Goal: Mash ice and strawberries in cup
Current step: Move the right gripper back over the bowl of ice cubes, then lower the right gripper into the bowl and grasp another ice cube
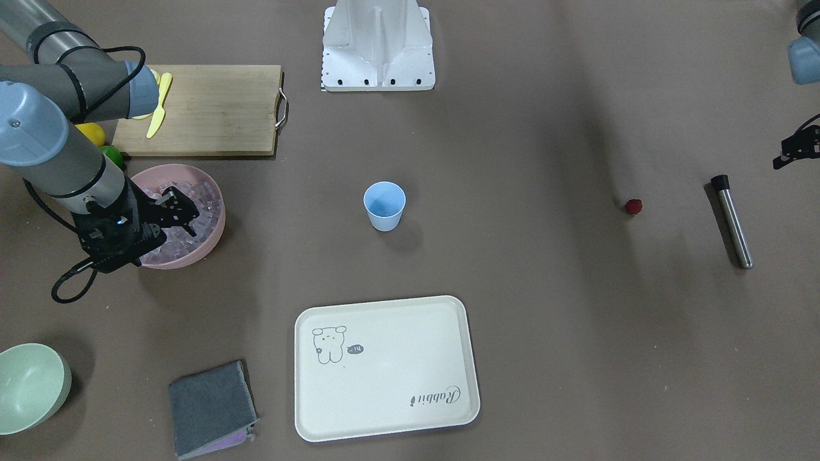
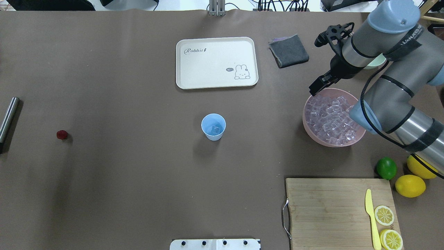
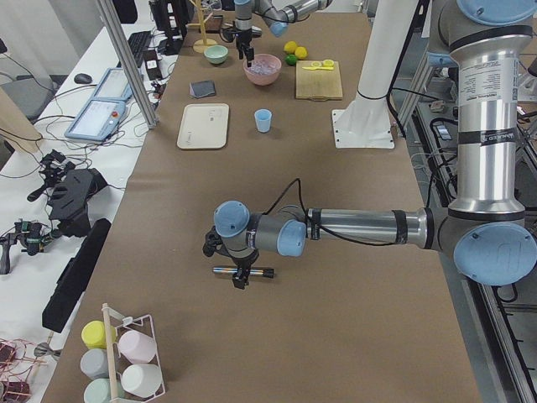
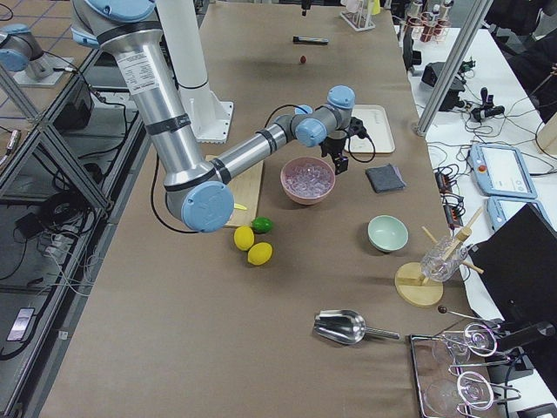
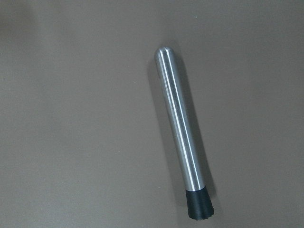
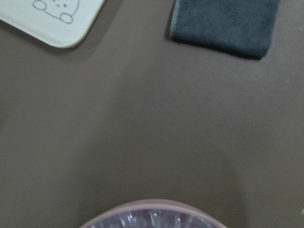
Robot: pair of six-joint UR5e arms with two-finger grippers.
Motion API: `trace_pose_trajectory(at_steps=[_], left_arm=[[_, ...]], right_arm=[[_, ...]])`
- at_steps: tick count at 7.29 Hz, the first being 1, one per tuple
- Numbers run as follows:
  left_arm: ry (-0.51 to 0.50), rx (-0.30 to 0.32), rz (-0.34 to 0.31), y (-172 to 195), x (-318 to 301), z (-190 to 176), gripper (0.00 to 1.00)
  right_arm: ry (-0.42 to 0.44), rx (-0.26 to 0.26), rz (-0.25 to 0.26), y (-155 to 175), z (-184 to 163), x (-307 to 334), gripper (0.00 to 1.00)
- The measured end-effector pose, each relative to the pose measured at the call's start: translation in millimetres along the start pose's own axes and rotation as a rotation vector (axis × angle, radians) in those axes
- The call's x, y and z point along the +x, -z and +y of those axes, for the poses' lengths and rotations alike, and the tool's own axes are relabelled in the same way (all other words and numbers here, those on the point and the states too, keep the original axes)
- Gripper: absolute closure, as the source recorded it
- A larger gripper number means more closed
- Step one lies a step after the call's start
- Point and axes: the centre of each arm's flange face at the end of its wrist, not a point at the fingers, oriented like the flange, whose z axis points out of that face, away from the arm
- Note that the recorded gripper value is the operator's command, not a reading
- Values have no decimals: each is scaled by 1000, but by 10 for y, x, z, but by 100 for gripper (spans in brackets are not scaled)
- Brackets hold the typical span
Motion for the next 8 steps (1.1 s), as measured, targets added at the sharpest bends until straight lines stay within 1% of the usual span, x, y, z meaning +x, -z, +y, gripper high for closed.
trace_pose_trajectory(at_steps=[2,4,6,7,8], left_arm=[[-1,1,0,2,2,-4,2],[-2,2,0,6,6,-13,2],[-1,0,0,-5,-5,-18,2],[-2,0,0,-6,-3,-21,2],[-4,1,0,1,4,-24,2]], right_arm=[[-40,-49,68,-20,109,39,1],[-86,-87,90,-131,155,-128,2],[-77,-115,111,-339,222,-313,2],[-69,-121,121,-391,245,-341,11],[-61,-123,122,-408,253,-363,17]])
